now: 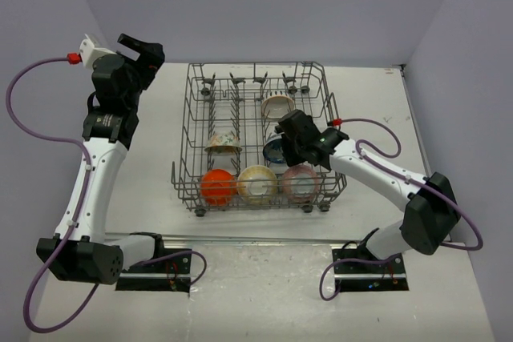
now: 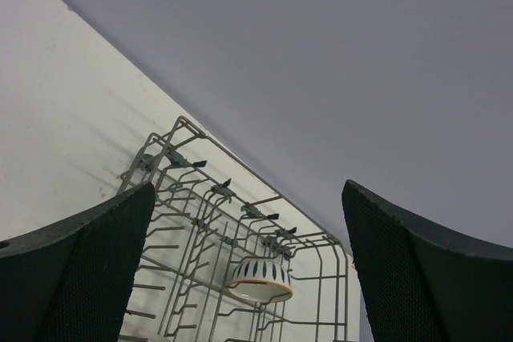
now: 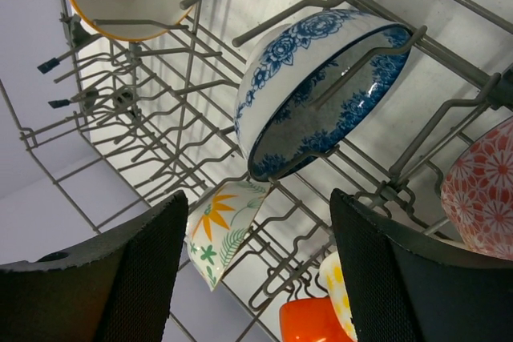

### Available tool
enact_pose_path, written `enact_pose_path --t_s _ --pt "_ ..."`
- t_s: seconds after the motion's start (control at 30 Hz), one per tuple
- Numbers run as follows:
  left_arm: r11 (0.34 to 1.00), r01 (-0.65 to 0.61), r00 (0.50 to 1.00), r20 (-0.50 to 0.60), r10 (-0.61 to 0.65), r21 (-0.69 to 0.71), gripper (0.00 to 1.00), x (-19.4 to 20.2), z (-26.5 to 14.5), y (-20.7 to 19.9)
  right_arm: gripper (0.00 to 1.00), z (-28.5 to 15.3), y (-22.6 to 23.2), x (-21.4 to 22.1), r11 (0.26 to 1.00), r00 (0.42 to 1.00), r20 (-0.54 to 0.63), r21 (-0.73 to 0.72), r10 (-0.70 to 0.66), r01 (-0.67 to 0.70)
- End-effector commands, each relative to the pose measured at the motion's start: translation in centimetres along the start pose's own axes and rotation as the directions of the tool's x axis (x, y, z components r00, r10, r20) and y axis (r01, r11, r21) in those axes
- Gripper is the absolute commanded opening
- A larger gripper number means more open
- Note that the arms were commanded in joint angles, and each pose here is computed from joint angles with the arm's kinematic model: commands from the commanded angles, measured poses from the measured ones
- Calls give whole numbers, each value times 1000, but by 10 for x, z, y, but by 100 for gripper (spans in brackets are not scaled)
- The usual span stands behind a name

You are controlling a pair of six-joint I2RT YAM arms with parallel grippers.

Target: Unload the bowls from the dish rack

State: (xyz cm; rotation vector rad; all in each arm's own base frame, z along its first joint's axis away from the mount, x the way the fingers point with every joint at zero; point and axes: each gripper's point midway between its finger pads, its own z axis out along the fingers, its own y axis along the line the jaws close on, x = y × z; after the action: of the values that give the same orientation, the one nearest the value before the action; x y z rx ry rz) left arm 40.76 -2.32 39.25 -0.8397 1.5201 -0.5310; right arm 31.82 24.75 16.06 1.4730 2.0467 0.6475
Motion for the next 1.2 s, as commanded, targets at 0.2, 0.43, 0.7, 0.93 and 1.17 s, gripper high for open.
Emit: enact_pose_path --t_s 0.2,0.43,0.7,0.93,1.17 --pt "999 -8 998 65 6 38 98 -22 -9 -12 68 6 18 -15 996 996 50 -60 73 -70" --pt "999 0 998 56 -2 38 98 -20 -8 -11 66 24 15 -8 995 995 35 -39 92 -90" --pt "998 -35 997 71 32 44 98 -28 -11 -17 56 44 13 -7 993 992 38 -23 117 -116" --pt "998 -52 996 70 49 43 98 -28 -10 -17 29 60 0 -6 989 988 40 10 147 -148" --pt "998 -53 996 68 50 41 98 -27 -10 -16 5 64 -9 -5 989 989 38 22 143 -144"
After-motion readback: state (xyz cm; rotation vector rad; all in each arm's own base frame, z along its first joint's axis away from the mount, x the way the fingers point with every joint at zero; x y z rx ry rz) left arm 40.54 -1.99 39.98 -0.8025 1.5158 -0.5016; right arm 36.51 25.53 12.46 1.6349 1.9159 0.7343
